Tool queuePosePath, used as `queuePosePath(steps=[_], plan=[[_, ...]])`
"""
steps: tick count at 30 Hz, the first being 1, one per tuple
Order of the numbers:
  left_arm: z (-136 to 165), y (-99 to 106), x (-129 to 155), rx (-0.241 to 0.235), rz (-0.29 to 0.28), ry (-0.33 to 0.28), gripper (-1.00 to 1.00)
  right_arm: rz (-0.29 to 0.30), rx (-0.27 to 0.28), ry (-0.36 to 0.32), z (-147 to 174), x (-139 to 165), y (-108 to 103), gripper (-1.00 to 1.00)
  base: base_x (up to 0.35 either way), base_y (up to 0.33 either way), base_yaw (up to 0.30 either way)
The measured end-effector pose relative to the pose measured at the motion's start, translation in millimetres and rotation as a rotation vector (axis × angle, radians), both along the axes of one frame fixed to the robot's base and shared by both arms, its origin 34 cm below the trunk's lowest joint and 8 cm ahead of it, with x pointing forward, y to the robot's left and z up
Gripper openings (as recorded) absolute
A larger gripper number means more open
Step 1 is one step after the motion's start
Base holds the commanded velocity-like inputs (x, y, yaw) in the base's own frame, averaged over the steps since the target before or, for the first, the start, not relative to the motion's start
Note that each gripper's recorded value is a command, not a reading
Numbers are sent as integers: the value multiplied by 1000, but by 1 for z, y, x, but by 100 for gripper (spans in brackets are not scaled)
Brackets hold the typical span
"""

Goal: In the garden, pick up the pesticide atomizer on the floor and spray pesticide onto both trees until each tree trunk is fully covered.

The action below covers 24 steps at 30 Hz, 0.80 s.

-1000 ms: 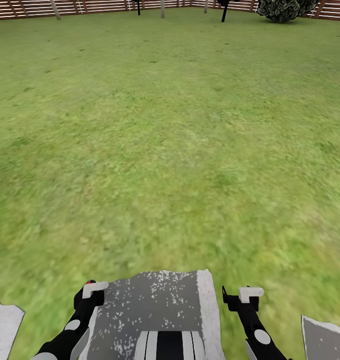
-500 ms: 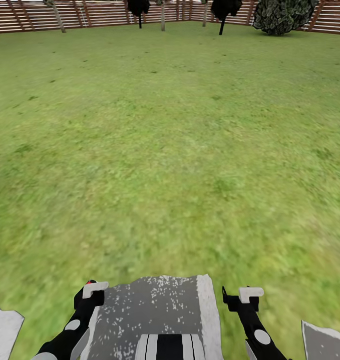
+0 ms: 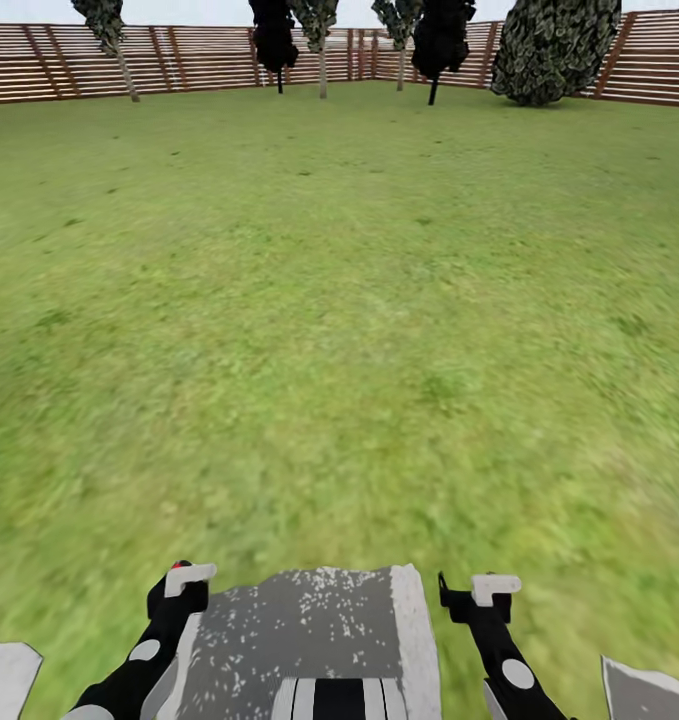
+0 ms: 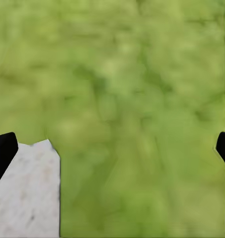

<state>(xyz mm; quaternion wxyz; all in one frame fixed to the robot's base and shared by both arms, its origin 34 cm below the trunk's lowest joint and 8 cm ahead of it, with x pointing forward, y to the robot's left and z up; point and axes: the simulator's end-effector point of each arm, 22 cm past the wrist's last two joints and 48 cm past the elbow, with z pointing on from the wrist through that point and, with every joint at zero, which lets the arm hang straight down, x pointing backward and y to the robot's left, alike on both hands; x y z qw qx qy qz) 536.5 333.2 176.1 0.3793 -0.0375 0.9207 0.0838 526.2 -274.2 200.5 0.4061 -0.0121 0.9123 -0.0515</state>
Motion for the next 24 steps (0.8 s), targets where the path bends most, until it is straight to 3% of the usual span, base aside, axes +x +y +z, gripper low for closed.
queuePosePath(steps=[3, 8, 13, 19, 24], plan=[[6, 2, 2, 3, -1, -8, -100, -2, -5, -12, 6, 3, -3, 100, 0, 0, -206], [5, 1, -21, 6, -9, 13, -100, 0, -17, -74, 24, 11, -11, 100, 0, 0, -222], [4, 1, -47, 7, -7, 34, -100, -3, -18, -78, 24, -21, -13, 100, 0, 0, -225], [3, 3, -78, 8, -1, 57, -100, 5, -11, -157, 39, -45, -10, 100, 0, 0, -225], [7, 4, -92, 12, 1, 61, -100, 7, -1, -119, 28, -71, -5, 100, 0, 0, -225]])
